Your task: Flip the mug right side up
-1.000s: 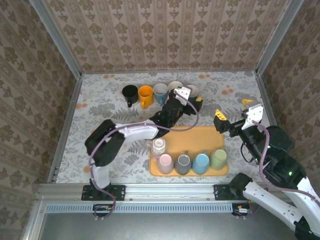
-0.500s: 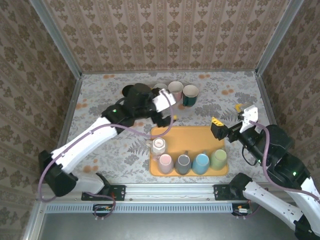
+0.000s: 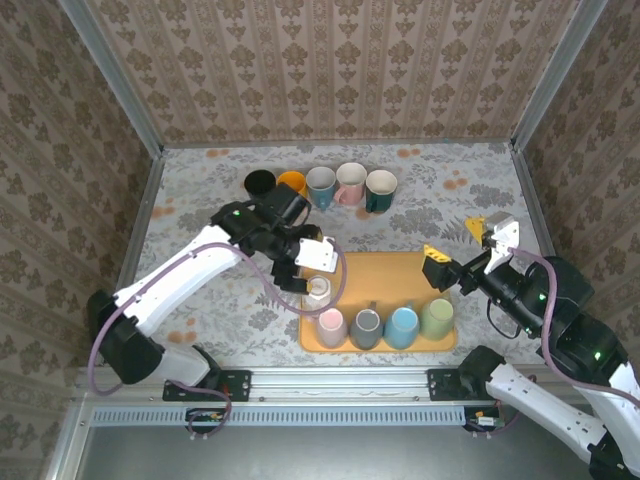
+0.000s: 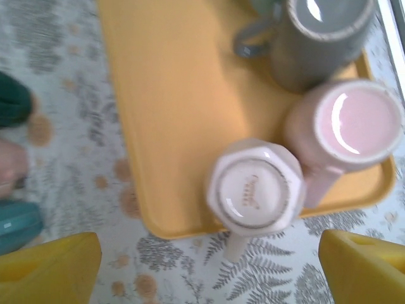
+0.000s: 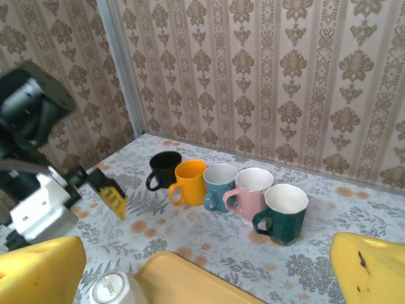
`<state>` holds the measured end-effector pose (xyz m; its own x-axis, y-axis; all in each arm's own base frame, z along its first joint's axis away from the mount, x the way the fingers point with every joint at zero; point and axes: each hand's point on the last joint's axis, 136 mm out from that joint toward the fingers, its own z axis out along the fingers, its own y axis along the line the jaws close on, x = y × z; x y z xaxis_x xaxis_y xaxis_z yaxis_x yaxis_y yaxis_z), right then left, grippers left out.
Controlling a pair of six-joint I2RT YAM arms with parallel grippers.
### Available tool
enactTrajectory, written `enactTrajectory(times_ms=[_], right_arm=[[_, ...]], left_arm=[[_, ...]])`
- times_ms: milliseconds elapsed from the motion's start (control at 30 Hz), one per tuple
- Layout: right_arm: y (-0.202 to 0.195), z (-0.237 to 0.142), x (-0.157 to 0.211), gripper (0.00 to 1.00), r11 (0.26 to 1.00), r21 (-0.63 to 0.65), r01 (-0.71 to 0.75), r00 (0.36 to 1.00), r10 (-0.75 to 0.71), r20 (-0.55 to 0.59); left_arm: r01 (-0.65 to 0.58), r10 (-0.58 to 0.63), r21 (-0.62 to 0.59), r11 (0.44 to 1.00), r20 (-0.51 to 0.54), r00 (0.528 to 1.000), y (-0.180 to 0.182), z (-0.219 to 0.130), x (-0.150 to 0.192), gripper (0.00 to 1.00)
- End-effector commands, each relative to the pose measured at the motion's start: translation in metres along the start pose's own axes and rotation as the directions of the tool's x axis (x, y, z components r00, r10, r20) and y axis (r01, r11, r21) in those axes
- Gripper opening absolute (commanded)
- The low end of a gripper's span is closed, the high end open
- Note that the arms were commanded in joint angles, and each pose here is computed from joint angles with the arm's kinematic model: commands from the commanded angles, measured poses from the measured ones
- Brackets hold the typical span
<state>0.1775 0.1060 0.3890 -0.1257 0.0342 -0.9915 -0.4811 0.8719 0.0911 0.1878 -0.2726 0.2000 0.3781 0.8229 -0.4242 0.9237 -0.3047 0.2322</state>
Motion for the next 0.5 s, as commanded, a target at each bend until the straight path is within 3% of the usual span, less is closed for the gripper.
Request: enactTrajectory(times_ms=[0, 467], right_arm=[[0.003, -0.005, 0.005, 1.0, 0.999, -0.027, -0.019, 1.0, 0.019, -0.001], [0.004, -0.006, 0.018, 1.0, 0.999, -0.035, -0.02, 0.999, 0.019, -0.026]], left_arm=[[-0.104, 0.108, 0.071, 0.992, -0.062, 0.992, -0.015, -0.001, 0.005, 0.92], [-0.111, 0.127, 0.207, 0.972, -0.068, 0.99, -0.025, 0.044, 0.007, 0.93]])
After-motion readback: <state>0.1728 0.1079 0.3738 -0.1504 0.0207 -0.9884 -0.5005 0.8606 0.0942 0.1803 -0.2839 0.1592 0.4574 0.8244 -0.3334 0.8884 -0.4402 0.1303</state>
